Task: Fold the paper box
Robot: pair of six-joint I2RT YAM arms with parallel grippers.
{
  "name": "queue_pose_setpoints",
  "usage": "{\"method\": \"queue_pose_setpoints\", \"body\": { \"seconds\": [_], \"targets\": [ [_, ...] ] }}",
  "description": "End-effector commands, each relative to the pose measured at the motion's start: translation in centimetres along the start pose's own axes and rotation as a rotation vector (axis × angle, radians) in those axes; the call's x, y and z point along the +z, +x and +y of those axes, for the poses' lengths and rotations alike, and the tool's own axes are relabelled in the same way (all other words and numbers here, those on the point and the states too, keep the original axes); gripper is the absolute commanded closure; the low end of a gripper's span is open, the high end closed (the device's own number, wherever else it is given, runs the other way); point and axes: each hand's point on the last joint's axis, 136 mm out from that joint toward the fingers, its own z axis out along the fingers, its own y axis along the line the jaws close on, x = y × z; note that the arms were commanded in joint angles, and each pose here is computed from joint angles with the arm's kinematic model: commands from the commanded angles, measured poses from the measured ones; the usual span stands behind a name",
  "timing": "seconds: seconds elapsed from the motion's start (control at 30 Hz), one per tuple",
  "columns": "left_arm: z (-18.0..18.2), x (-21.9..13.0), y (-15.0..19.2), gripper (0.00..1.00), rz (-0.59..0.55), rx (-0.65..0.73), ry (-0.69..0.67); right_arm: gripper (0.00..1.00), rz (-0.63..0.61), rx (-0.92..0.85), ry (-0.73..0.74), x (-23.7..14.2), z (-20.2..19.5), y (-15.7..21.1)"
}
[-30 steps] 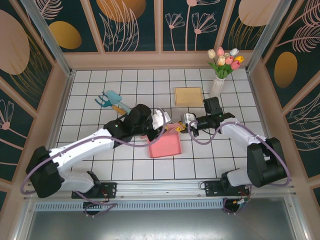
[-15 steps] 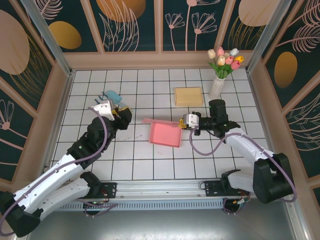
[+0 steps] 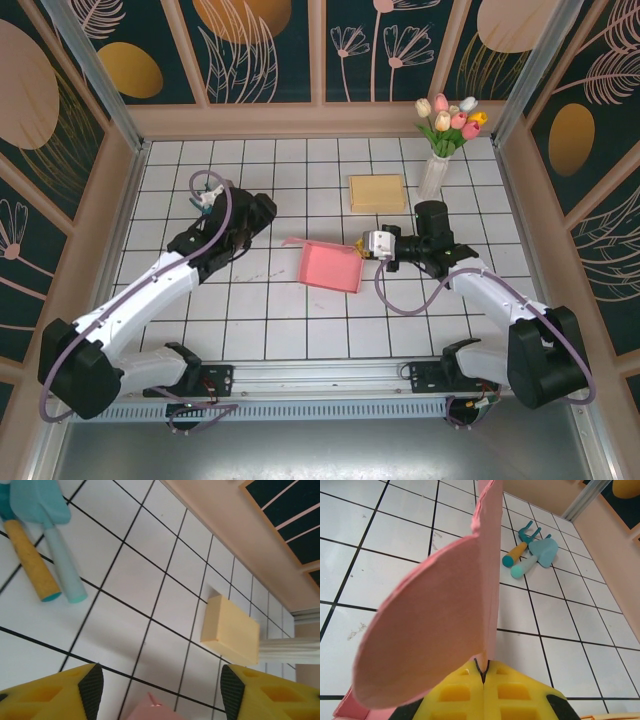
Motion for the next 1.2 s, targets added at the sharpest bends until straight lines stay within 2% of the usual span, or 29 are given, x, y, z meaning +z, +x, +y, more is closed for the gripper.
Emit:
{"method": "queue_pose_setpoints", "body": {
  "seconds": [0.0,0.1,0.4,0.67,0.83,1.17],
  "targets": [
    [1.6,1.2,2.4,0.39,0.108,-0.072,-0.058,1.0,-0.027,-0.021,-0.016,0.2,0.4,-0.4],
    [1.8,2.0,3.8,0.42,0.16,-0.106,-0.055,1.0,-0.043,-0.024,-0.016,0.2,0.3,-0.7],
    [0.3,2.6,4.8,0.44,0.199,-0.132,0.015,1.0,-0.114,-0.067,-0.005,-0.5,0.3,-2.6],
    [-1.6,2.6,8.5,0.45,0.266,-0.126,0.037,1.0,-0.13,-0.073,-0.004,-0.4,0.3,-3.0],
    [-2.9,2.4,10.1,0.46,0.298,-0.133,0.048,1.0,-0.118,-0.077,0.001,-0.2,0.4,-2.9],
    [-4.5,2.7,12.1,0.55,0.35,-0.17,0.091,1.0,-0.012,-0.063,-0.018,1.7,1.1,-0.9]
  ]
}}
